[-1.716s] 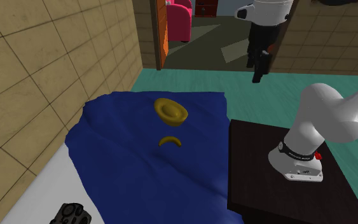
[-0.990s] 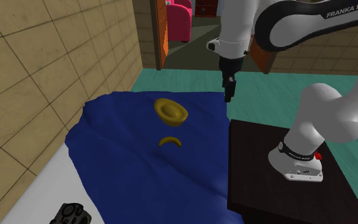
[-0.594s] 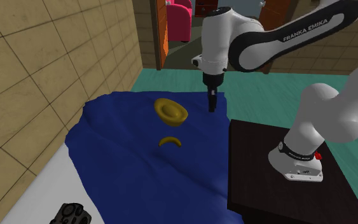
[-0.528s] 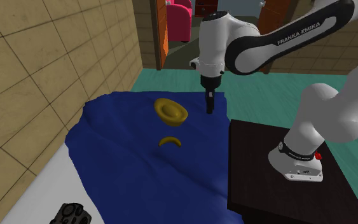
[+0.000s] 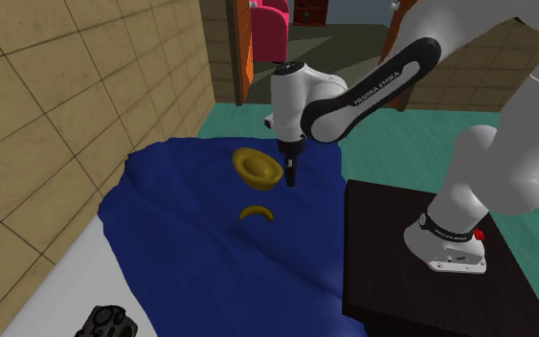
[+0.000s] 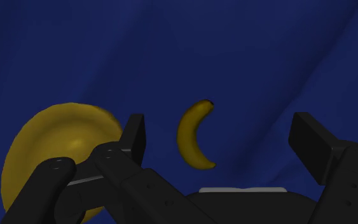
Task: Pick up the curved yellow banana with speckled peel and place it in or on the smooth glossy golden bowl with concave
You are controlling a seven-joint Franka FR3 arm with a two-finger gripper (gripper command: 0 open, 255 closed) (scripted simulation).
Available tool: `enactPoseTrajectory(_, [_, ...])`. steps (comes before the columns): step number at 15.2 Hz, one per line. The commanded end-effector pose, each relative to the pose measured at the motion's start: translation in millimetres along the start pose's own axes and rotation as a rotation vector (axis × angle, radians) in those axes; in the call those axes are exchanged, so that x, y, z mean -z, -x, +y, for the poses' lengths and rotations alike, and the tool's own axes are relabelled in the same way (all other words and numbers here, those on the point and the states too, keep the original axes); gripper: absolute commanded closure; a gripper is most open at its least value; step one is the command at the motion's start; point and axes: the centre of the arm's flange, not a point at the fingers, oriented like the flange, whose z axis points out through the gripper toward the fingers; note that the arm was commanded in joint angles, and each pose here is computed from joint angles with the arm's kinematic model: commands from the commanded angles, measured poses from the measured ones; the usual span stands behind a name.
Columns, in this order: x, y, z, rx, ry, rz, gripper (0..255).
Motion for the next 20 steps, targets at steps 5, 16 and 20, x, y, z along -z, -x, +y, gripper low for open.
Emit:
enactPoseTrajectory(5, [-59,-51,4,-0.005,-0.003,0.002,0])
enactPoseTrajectory(16, [-169,-146,14,-0.014,-0.009,0.003,0])
enactPoseTrajectory(20, [-185,-147,14,-0.014,-0.009,0.003,0])
